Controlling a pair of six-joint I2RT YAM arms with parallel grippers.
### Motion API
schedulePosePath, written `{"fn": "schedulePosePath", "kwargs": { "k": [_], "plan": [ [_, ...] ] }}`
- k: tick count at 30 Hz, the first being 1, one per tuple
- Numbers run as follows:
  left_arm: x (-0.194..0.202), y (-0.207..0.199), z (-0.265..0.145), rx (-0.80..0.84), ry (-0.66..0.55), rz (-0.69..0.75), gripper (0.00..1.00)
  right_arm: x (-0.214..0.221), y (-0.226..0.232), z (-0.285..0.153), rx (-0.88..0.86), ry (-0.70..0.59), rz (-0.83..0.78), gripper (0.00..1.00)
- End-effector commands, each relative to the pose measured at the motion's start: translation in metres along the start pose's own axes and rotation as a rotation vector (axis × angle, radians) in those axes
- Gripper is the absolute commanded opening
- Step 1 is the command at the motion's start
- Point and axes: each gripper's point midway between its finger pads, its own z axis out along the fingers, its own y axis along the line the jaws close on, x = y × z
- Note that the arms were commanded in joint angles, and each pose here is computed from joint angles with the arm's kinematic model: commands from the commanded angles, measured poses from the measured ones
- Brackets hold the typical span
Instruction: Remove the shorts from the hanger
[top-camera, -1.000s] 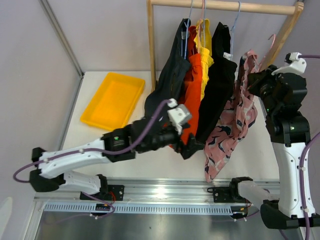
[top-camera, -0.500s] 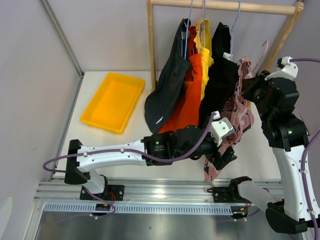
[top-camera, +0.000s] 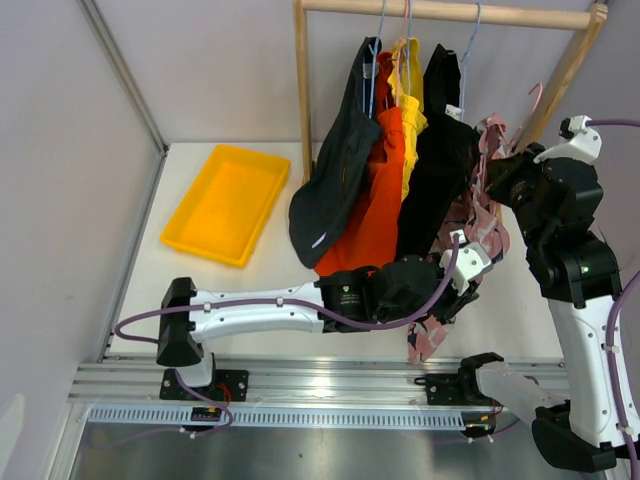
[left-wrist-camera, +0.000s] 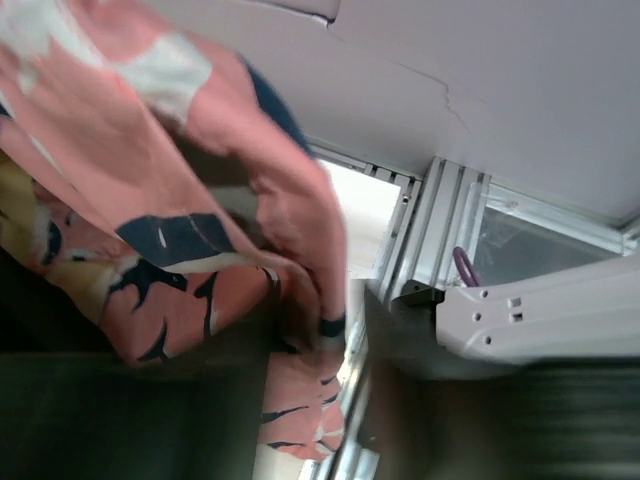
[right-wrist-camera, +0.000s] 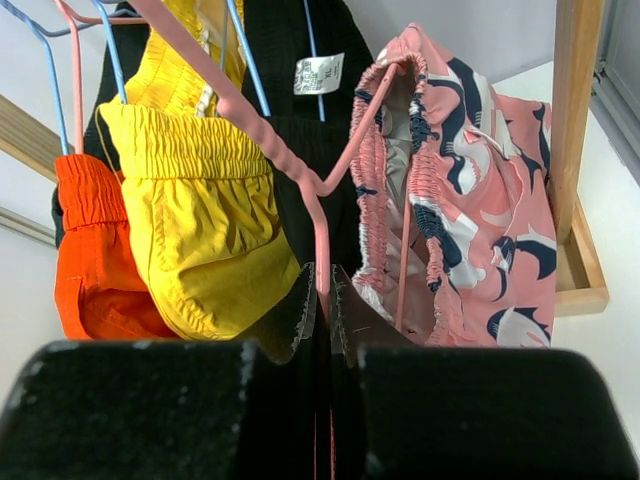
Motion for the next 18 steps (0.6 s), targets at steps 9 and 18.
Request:
{"fn": "schedulePosePath", "kwargs": {
  "k": [9,18],
  "plan": [
    [-0.026,0.002,-0.039,-0.072,-0.1,-0.024,0.0,-0.034,0.007,-0.017,-0.02,-0.098,0.031,0.0],
    [0.065,-0.072,-0.087,0.031,0.008,-0.061,0.0,-0.055,-0.007,-0.003,0.054,-0.143,-0.006,0.0]
  ]
}}
